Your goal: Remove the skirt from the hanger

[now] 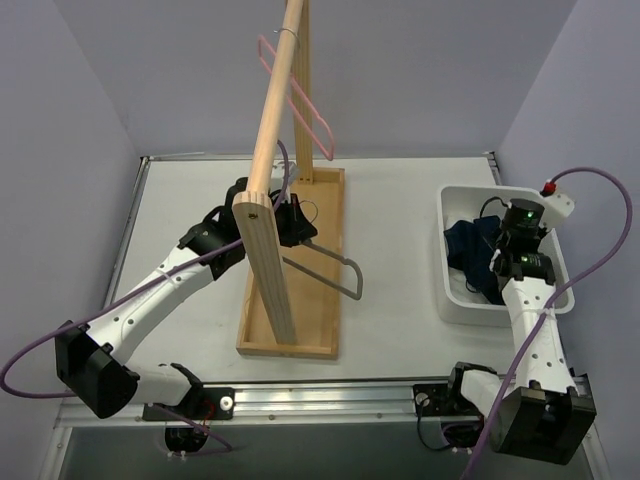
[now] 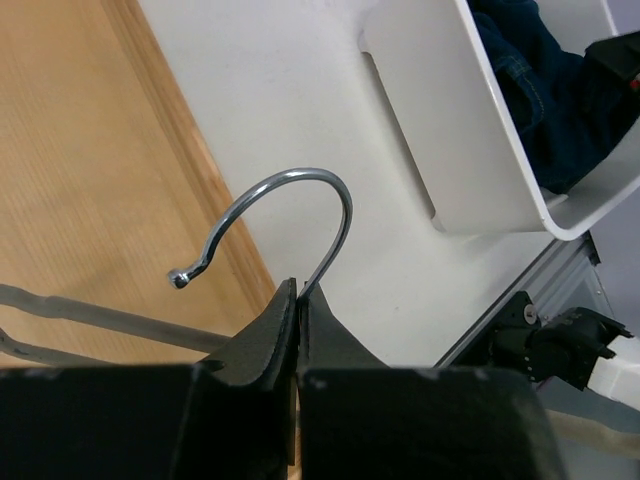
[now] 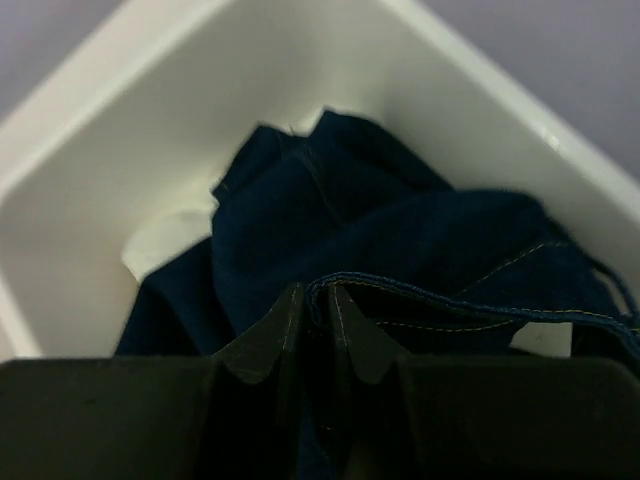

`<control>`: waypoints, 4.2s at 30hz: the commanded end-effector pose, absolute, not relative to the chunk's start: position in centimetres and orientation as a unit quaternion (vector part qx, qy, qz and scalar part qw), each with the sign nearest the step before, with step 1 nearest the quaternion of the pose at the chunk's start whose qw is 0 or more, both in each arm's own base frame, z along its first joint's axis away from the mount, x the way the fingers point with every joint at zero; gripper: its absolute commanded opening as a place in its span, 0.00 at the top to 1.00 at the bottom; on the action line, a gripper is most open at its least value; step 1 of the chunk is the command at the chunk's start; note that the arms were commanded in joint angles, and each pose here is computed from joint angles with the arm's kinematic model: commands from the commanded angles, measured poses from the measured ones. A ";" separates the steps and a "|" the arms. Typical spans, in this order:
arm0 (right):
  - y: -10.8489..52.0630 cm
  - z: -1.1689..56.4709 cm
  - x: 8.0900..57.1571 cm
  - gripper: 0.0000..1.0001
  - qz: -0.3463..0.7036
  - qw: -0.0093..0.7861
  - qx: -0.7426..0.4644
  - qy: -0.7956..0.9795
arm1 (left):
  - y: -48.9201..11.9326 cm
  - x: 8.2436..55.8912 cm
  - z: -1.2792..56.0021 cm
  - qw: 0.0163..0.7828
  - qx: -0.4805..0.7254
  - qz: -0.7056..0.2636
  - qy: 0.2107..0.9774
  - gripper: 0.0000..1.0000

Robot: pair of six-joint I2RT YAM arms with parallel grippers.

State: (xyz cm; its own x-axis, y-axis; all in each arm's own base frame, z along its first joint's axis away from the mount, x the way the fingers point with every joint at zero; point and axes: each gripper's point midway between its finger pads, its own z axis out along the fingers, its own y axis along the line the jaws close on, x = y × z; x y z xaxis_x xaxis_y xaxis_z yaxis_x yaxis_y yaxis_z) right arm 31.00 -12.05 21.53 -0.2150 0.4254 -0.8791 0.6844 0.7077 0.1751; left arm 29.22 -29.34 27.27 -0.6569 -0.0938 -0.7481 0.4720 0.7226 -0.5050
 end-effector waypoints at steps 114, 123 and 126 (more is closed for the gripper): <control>25.4 52.2 25.7 1.00 0.342 0.680 -0.220 0.610 | -16.0 28.8 30.7 0.505 -0.013 -0.225 0.833 0.06; 21.8 45.3 26.6 0.00 0.299 0.652 -0.113 0.688 | -16.0 27.9 29.7 0.495 -0.050 -0.252 0.830 0.06; 17.2 41.2 26.3 0.00 0.241 0.652 -0.025 0.719 | -15.9 27.4 28.6 0.485 -0.074 -0.264 0.830 0.06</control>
State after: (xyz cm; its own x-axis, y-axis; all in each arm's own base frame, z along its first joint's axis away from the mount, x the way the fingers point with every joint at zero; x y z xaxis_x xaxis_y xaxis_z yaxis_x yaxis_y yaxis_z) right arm 25.97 21.57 42.12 -0.1731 0.1712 -0.9699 -0.5468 0.8024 0.2392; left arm 27.60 -15.62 27.61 -0.5448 -0.2930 -0.7857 0.1423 0.8911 -0.4309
